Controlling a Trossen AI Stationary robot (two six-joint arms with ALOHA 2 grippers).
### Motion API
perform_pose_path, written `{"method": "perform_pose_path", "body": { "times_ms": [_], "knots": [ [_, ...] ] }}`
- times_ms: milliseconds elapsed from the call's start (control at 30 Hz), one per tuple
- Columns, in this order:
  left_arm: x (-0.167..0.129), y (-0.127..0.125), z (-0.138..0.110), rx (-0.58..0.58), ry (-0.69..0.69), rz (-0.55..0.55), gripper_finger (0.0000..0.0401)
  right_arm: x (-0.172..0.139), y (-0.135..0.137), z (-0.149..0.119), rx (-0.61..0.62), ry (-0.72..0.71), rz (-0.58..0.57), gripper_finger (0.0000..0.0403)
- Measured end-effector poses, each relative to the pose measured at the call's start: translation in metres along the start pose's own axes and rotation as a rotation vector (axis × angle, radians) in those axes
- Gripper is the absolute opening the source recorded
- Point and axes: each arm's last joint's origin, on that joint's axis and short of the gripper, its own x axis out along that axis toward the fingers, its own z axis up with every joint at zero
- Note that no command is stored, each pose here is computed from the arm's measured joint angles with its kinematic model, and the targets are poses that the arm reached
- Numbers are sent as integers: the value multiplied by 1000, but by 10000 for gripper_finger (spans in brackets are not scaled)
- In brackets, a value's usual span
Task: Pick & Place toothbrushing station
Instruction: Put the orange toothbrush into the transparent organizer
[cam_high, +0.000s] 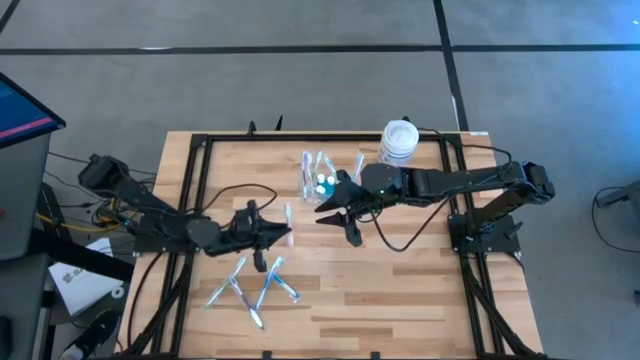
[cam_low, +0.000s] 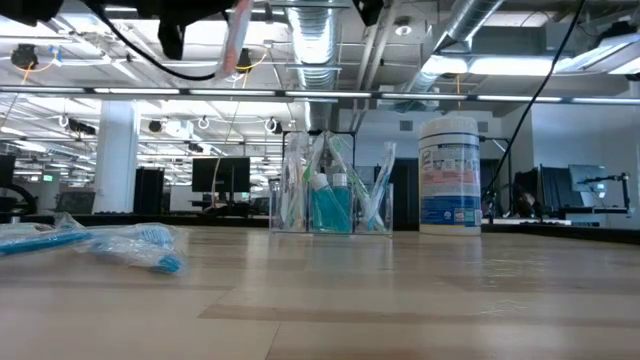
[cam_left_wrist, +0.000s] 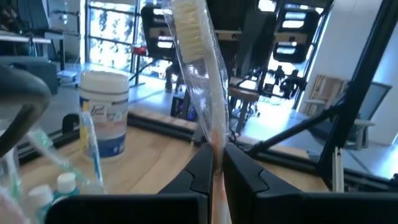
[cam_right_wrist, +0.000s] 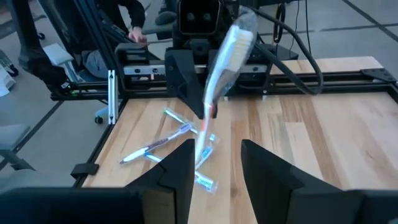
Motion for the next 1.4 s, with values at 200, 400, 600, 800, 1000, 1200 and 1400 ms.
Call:
{"method": "perform_pose_path", "body": {
  "times_ms": [200,400,600,800,1000,1200,1400],
  "knots": [
    [10,5,3,-5,-59,-42,12,0,0,1,0,-6,0,122],
    [24,8,3,-1,-69,-53,12,0,0,4,-4,-39,3,122],
    [45,2,7,56,-79,-60,12,0,0,4,-16,-39,3,122],
    [57,0,9,85,-87,-40,12,0,0,4,-20,-44,3,122],
    [64,3,4,101,-81,-21,12,0,0,4,-20,-46,3,122],
    [65,2,2,101,-80,-20,12,0,0,5,-20,-52,2,122],
    [65,2,2,97,-86,-22,12,0,0,7,-22,-73,4,113]
  ]
}}
